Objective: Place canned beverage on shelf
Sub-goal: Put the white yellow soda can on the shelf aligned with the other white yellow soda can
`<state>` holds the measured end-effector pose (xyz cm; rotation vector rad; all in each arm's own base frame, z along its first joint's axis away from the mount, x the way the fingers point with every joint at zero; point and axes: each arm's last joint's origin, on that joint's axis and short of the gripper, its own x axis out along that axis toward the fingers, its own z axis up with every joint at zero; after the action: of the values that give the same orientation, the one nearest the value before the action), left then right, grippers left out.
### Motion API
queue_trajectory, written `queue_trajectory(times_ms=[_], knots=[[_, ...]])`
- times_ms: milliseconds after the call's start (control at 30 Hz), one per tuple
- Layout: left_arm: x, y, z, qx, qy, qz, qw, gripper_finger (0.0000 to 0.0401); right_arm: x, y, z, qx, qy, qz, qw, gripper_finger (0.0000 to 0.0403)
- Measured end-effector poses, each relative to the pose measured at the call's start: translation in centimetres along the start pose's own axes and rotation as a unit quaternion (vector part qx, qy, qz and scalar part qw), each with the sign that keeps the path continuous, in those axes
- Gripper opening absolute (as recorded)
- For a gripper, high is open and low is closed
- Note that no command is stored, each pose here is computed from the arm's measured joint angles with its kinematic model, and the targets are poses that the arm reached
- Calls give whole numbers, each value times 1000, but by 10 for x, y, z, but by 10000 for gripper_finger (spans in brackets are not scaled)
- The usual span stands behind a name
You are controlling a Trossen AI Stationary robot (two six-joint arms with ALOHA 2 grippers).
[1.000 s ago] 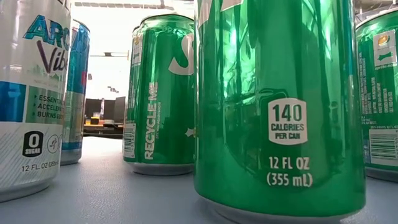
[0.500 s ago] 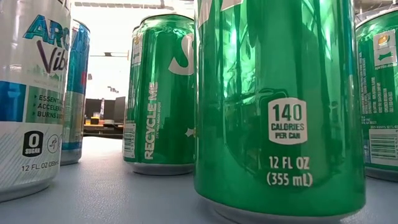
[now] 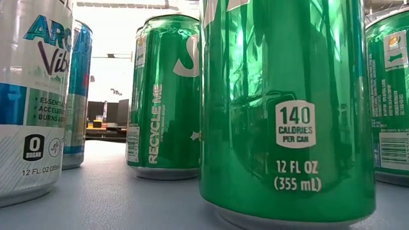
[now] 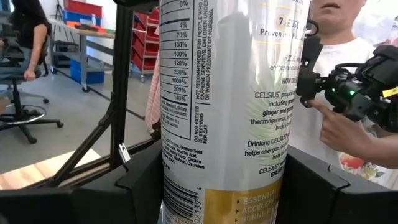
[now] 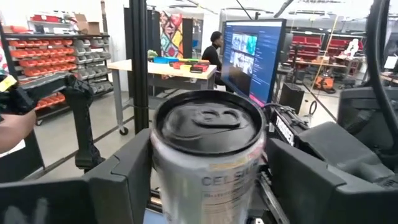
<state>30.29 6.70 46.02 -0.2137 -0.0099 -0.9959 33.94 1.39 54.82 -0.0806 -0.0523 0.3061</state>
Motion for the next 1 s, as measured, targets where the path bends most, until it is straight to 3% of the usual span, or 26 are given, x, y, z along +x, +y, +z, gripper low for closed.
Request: queue_trajectory(times_ms=[133,400,633,1000], knots=[[0,0,0,-4,0,0,1000,238,0,0,0,-1,-1,0,1000,242],[0,0,0,-5,0,0,1000,238,-1,-2,-1,-9,2,1,1000,132],[0,0,0,-7,-2,4,1000,241,-1,-2,-1,-17,3,0,1000,128],[-15,5,5,-50,-26,52,997,303,-11,-7,7,-22,-11,-19,1000,128]])
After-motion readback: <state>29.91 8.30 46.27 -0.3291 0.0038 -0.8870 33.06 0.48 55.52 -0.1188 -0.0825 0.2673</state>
